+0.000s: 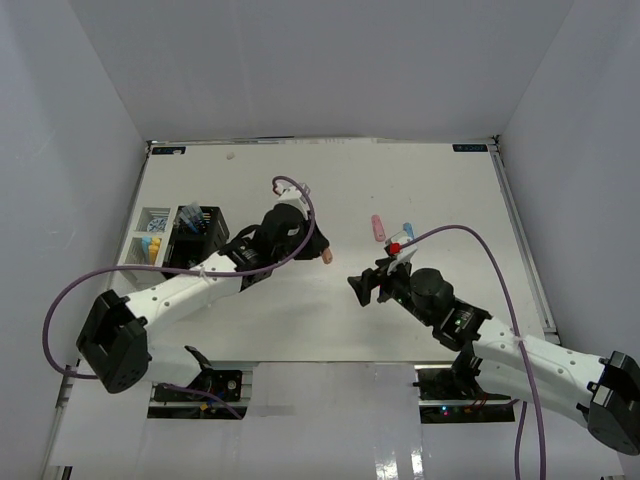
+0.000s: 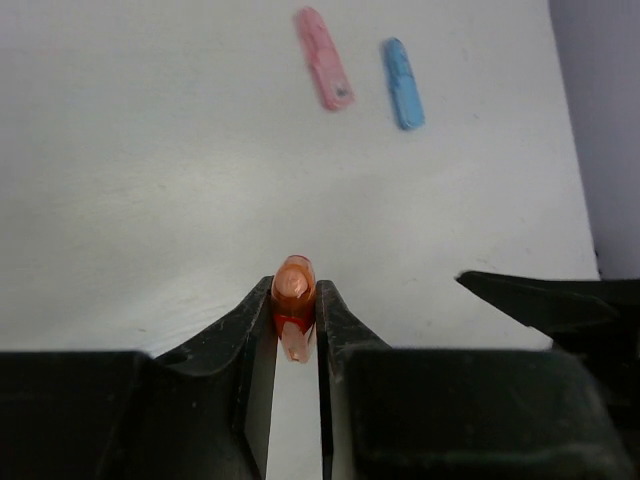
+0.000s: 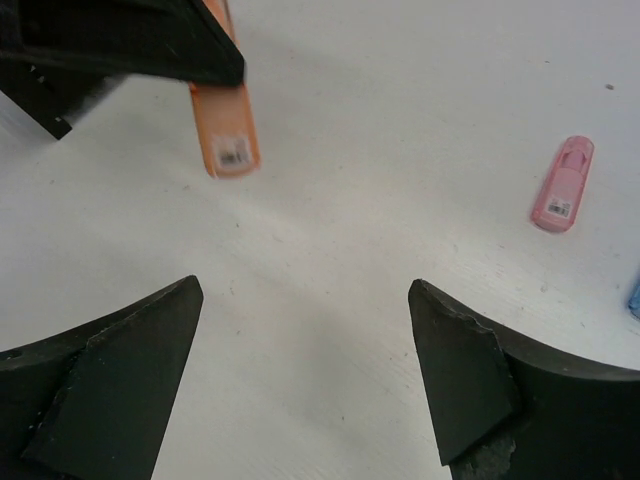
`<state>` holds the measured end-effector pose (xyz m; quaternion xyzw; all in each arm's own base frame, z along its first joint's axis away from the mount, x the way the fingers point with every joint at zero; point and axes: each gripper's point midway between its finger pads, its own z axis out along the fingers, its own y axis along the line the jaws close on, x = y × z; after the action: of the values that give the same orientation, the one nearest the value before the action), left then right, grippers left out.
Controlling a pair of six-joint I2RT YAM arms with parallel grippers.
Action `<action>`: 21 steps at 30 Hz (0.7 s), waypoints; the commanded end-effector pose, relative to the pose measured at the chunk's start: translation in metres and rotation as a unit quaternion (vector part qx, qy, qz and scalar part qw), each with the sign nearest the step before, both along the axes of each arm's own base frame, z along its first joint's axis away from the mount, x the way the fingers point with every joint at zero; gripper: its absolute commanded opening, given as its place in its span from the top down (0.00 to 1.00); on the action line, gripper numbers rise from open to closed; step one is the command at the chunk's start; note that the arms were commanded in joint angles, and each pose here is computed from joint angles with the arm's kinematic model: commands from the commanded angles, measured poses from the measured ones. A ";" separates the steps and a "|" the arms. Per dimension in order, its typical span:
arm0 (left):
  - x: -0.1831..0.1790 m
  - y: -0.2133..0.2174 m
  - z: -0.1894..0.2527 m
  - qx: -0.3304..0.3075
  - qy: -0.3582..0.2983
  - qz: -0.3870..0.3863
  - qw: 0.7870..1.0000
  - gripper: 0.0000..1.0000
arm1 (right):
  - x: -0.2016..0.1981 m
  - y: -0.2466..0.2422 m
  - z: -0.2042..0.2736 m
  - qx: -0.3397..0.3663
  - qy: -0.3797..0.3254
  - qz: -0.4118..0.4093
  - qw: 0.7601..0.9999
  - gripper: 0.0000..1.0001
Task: Sort the stationery into containers
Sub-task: Pick up the pen from the center of the board, then place the pen in the storage box.
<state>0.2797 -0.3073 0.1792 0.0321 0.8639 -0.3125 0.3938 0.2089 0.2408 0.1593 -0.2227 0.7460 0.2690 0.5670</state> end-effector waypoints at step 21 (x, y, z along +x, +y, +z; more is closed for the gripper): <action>0.038 0.323 0.047 0.231 -0.084 0.387 0.889 0.77 | 0.015 -0.033 -0.013 -0.052 -0.003 -0.085 0.995 0.10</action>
<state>0.3271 0.0039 0.2388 -0.1953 0.8121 0.0528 0.5473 0.2160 0.2122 0.1377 -0.2017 0.7765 0.1986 0.5630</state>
